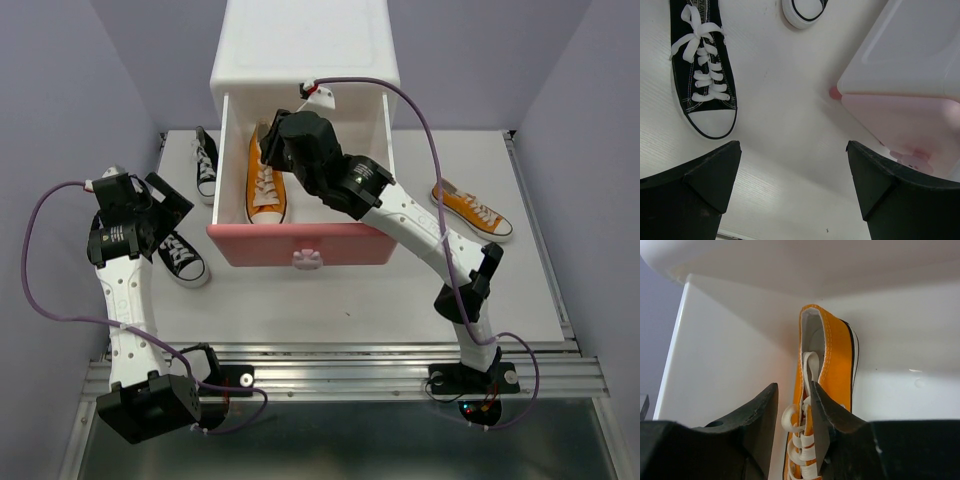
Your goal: Place and organize the shoes in the shoe cabinet
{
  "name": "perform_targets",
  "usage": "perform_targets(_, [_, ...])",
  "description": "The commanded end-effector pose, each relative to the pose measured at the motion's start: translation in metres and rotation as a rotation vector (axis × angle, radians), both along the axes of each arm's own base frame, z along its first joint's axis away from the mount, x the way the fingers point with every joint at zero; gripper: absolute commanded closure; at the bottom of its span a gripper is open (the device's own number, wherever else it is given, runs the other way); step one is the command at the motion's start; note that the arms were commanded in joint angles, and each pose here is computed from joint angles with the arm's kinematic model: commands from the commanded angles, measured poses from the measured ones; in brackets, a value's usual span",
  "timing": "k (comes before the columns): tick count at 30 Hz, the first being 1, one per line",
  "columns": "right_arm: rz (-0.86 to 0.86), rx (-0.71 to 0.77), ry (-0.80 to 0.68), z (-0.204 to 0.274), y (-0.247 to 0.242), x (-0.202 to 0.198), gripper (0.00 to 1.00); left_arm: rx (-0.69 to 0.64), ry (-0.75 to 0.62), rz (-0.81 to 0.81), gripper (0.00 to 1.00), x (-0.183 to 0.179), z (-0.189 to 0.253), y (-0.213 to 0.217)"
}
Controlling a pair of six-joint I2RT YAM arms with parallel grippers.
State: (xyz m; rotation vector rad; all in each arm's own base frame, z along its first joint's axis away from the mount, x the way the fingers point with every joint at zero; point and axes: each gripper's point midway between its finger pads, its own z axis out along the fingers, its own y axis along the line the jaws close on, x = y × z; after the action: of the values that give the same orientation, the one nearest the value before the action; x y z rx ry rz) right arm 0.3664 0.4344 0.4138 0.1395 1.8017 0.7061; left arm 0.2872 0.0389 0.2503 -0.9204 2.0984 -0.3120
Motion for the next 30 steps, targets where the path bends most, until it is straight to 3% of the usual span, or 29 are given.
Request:
perform_targets(1, [0.012, 0.067, -0.053, 0.025, 0.003, 0.004, 0.56, 0.020, -0.025, -0.001, 0.01, 0.000, 0.005, 0.002])
perform_targets(4, [0.041, 0.066, -0.103, 0.041, 0.001, 0.000, 0.40, 0.016, -0.030, 0.000, 0.01, 0.000, 0.006, 0.001])
perform_targets(7, [0.061, 0.116, -0.219, 0.082, -0.008, -0.006, 0.00, 0.012, -0.042, -0.006, 0.01, 0.000, 0.009, 0.000])
perform_targets(15, [0.078, 0.144, -0.446, 0.173, -0.053, -0.037, 0.00, 0.006, -0.059, -0.011, 0.01, 0.002, 0.013, -0.002])
perform_targets(20, [-0.074, 0.139, -0.525, 0.216, -0.115, -0.049, 0.00, 0.009, -0.061, -0.017, 0.01, 0.000, 0.013, -0.003])
perform_targets(26, [-0.355, -0.053, -0.503, 0.207, -0.198, -0.034, 0.00, -0.004, -0.060, -0.017, 0.01, 0.000, 0.010, -0.004])
perform_targets(30, [-0.511, -0.045, -0.447, 0.192, -0.271, -0.023, 0.00, -0.009, -0.060, -0.017, 0.01, -0.001, 0.008, -0.005])
